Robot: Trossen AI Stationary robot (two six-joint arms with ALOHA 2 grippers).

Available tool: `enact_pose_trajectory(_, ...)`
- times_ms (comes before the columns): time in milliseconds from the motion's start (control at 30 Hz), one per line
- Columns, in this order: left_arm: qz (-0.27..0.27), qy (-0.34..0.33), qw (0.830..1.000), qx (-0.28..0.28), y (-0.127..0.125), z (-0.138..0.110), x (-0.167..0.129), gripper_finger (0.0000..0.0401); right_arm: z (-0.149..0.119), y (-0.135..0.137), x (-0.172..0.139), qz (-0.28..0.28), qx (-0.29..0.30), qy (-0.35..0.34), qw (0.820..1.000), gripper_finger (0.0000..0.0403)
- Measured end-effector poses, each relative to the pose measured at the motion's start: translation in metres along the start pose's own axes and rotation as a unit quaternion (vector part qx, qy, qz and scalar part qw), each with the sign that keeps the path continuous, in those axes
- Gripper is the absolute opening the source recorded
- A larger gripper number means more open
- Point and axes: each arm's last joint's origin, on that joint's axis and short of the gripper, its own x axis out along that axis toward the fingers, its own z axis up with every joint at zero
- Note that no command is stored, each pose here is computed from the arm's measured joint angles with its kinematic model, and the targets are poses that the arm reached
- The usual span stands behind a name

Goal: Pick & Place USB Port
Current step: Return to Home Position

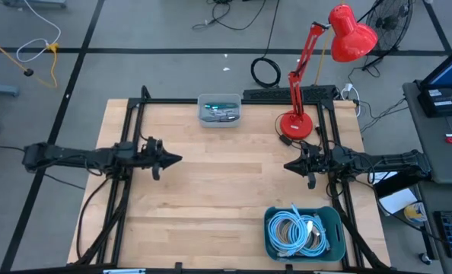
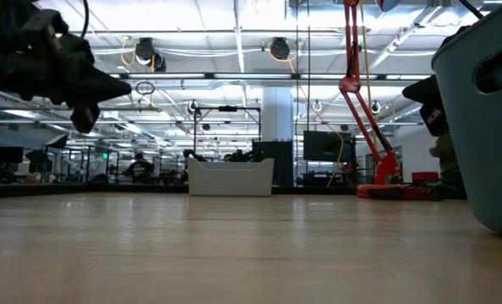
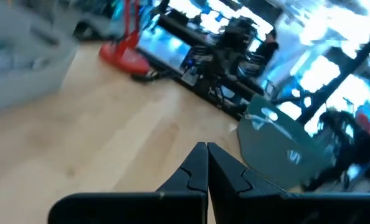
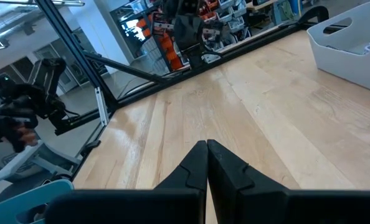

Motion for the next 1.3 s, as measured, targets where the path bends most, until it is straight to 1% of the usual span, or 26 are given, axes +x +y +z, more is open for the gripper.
enact_pose_trajectory(33, -0.006, 0.001, 1.0, 0.027, -0.001, 0.0, -0.001, 0.0, 0.0, 0.0, 0.0, 0.0, 0.0, 0.0, 1.0, 0.0)
enact_pose_trajectory(67, -0.012, 0.003, 0.998, 0.065, -0.001, 0.0, -0.001, 0.0, 0.0, 0.0, 0.0, 0.0, 0.0, 0.0, 1.0, 0.0)
enact_pose_trajectory(133, -0.014, 0.015, 0.99, 0.139, 0.0, -0.001, -0.001, 0.0, 0.0, 0.0, 0.0, 0.0, 0.0, 0.0, 1.0, 0.0)
enact_pose_trajectory(200, -0.006, 0.027, 0.981, 0.194, 0.001, -0.004, -0.001, 0.0, 0.0, 0.0, 0.0, 0.0, 0.0, 0.0, 1.0, 0.0)
enact_pose_trajectory(267, 0.013, 0.039, 0.971, 0.235, 0.004, -0.006, -0.001, 0.0, 0.0, 0.0, 0.0, 0.0, 0.0, 0.0, 1.0, 0.0)
enact_pose_trajectory(400, 0.053, 0.049, 0.958, 0.279, 0.008, -0.008, -0.002, 0.0001, 0.0, 0.0, 0.0, 0.0, 0.0, 0.0, 1.0, 0.0)
enact_pose_trajectory(500, 0.062, 0.062, 0.951, 0.296, 0.01, -0.01, -0.002, 0.0005, 0.0, 0.0, 0.0, 0.0, 0.0, 0.0, 1.0, 0.0)
enact_pose_trajectory(667, 0.064, 0.086, 0.95, 0.294, 0.012, -0.015, -0.003, 0.0002, 0.0, 0.0, 0.0, 0.0, 0.0, 0.0, 1.0, 0.0)
enact_pose_trajectory(800, 0.056, 0.076, 0.948, 0.303, 0.011, -0.013, -0.004, 0.0009, 0.0, 0.0, 0.0, 0.0, 0.0, 0.0, 1.0, 0.0)
enact_pose_trajectory(900, 0.054, 0.07, 0.948, 0.306, 0.01, -0.012, -0.007, 0.0007, 0.0, 0.0, 0.0, 0.0, 0.0, 0.0, 1.0, 0.0)
enact_pose_trajectory(1033, 0.054, 0.071, 0.95, 0.298, 0.011, -0.011, -0.011, 0.0004, 0.0, 0.0, 0.0, 0.0, 0.0, 0.0, 1.0, 0.0)
enact_pose_trajectory(1167, 0.021, 0.067, 0.951, 0.3, 0.009, -0.01, -0.015, 0.0015, 0.0, 0.0, 0.0, 0.0, 0.0, 0.0, 1.0, 0.0)
enact_pose_trajectory(1300, 0.019, 0.051, 0.95, 0.307, 0.009, -0.007, -0.017, 0.0006, 0.0, 0.0, 0.0, 0.0, 0.0, 0.0, 1.0, 0.0)
